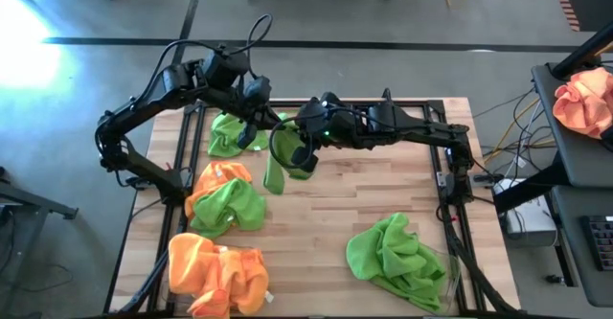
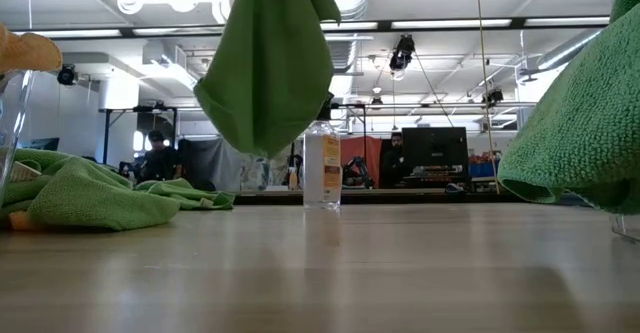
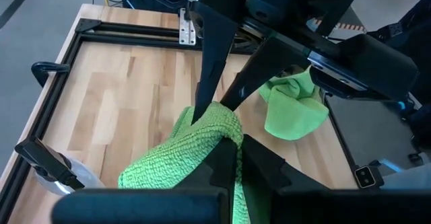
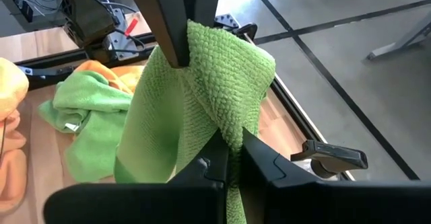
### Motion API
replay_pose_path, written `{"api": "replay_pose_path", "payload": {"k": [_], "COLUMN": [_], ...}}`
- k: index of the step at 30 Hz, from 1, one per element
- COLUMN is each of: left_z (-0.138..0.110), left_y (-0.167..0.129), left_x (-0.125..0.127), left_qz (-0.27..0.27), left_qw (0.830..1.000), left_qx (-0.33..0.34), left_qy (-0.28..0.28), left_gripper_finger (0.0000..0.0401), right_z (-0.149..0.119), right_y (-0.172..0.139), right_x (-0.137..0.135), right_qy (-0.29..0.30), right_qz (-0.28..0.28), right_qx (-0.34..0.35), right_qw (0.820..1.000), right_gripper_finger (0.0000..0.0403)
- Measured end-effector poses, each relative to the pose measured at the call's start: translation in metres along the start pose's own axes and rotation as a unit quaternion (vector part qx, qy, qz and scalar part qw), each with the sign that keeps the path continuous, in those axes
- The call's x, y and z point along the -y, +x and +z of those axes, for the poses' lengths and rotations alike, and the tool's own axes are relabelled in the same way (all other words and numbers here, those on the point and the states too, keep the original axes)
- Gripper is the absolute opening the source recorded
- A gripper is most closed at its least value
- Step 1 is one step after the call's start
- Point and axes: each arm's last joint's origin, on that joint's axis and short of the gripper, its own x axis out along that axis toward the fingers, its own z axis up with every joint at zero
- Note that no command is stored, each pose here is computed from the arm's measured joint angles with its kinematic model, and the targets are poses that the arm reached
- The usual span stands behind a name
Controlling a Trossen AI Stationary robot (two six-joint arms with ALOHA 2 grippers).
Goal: Sort microfiber towel by color & place in baskets
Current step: Put the green microfiber cloth into the right transparent bin
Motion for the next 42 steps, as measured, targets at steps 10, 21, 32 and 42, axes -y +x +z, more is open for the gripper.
{"api": "replay_pose_path", "payload": {"k": [10,21,32,42], "left_z": [0.000,-0.018,-0.026,-0.032], "left_y": [-0.002,-0.005,-0.005,0.002], "left_x": [0.001,-0.002,-0.003,-0.007], "left_qz": [0.000,0.087,0.102,0.105], "left_qw": [1.000,0.991,0.985,0.980], "left_qx": [0.002,-0.098,-0.140,-0.160], "left_qy": [0.010,0.009,0.021,0.045], "left_gripper_finger": [0.0061,0.0118,0.0121,0.0121], "right_z": [-0.002,-0.019,-0.029,-0.049], "right_y": [0.000,-0.002,-0.044,-0.102], "right_x": [0.000,0.002,-0.016,-0.032], "right_qy": [-0.003,0.036,0.156,0.237], "right_qz": [-0.003,-0.024,0.031,-0.014], "right_qx": [-0.012,-0.092,-0.125,-0.129], "right_qw": [1.000,0.995,0.979,0.963], "right_gripper_finger": [0.0012,0.0013,0.0012,0.0012]}}
